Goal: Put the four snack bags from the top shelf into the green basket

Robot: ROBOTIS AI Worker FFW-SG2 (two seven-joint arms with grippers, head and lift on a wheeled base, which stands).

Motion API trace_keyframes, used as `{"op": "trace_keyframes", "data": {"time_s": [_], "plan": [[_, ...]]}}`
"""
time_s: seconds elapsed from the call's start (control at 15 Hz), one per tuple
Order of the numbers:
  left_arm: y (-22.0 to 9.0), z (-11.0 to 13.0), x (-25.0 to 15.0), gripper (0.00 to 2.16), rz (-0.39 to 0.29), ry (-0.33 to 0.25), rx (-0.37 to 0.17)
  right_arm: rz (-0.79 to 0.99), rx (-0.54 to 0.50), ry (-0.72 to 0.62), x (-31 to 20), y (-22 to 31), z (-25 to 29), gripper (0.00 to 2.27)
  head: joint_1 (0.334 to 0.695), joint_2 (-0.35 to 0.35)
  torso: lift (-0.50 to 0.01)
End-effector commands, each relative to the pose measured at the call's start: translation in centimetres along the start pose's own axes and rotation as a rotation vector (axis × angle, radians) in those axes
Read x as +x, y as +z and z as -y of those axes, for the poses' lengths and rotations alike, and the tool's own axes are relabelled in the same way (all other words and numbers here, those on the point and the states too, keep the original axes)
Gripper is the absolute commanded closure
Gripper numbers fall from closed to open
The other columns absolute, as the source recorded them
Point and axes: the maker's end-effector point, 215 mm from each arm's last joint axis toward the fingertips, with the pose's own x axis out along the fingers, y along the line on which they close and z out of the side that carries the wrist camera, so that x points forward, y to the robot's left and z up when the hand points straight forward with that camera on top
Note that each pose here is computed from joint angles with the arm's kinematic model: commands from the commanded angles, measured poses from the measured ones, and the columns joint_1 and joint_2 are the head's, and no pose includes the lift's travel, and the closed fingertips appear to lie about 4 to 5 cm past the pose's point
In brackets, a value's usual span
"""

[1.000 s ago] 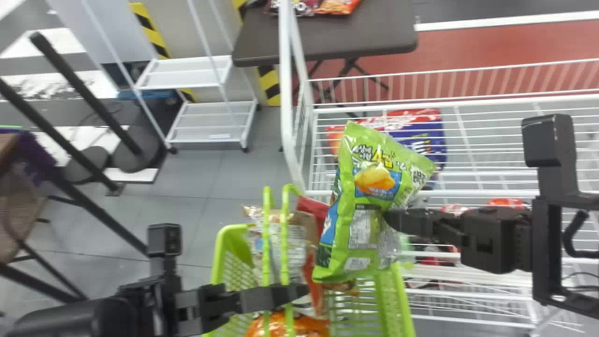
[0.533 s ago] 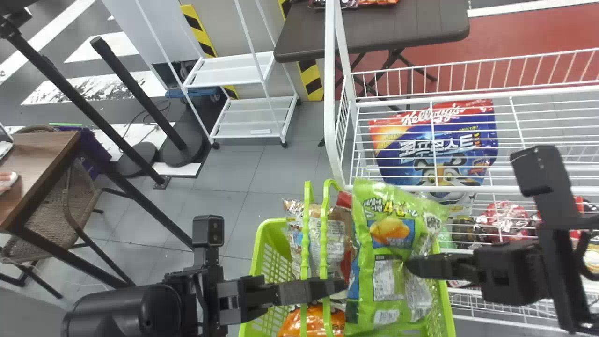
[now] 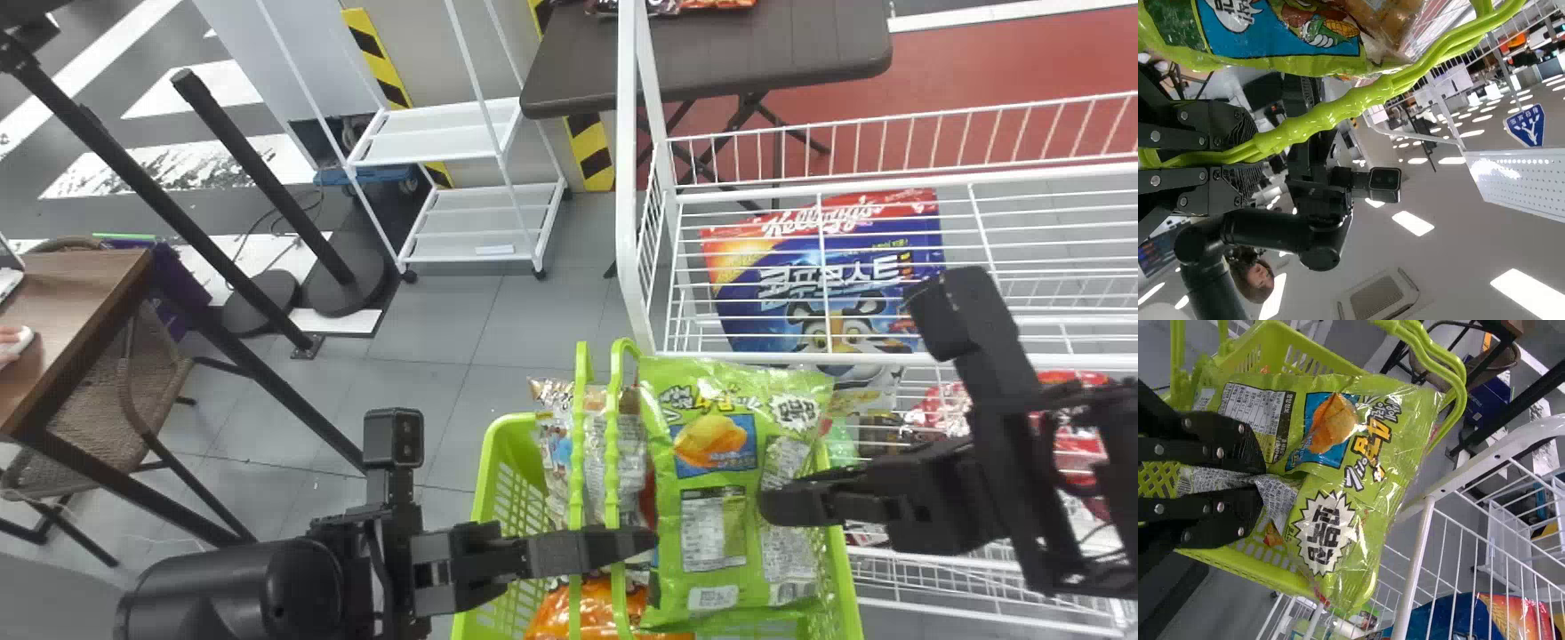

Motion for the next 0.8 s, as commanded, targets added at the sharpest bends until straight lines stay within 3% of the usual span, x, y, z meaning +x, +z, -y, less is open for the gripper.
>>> {"op": "trace_keyframes", "data": {"time_s": [0.0,0.27,0.4,0.47,0.6,0.67,0.73], "plan": [[-0.1,0.2,0.0,2.15,0.0,-0.011,0.0,0.087,0.042,0.113,-2.8,3.1,-1.1,0.06,0.695,0.35,0.0],[0.0,0.2,0.0,2.15,0.001,-0.012,-0.001,0.236,0.105,0.113,-8.4,5.4,1.6,0.06,0.695,0.343,0.0],[0.0,0.3,0.0,2.15,0.001,-0.014,0.0,0.245,0.143,-0.089,-8.6,2.5,7.4,0.06,0.695,0.301,0.0],[0.0,0.3,0.1,2.15,0.0,-0.016,0.001,0.39,0.068,-0.223,-9.7,5.6,10.9,0.06,0.695,0.243,0.0],[0.0,0.3,0.2,2.15,-0.001,-0.019,0.001,0.634,-0.202,-0.542,-12.4,10.5,15.7,0.06,0.695,0.174,0.0],[0.0,0.3,0.2,2.15,-0.002,-0.018,-0.002,0.77,-0.33,-0.63,-14.3,12.7,15.7,0.06,0.695,0.134,0.0],[0.0,0.3,0.2,2.15,-0.002,-0.018,0.001,0.847,-0.379,-0.673,-15.1,13.4,16.0,0.06,0.695,0.064,0.0]]}}
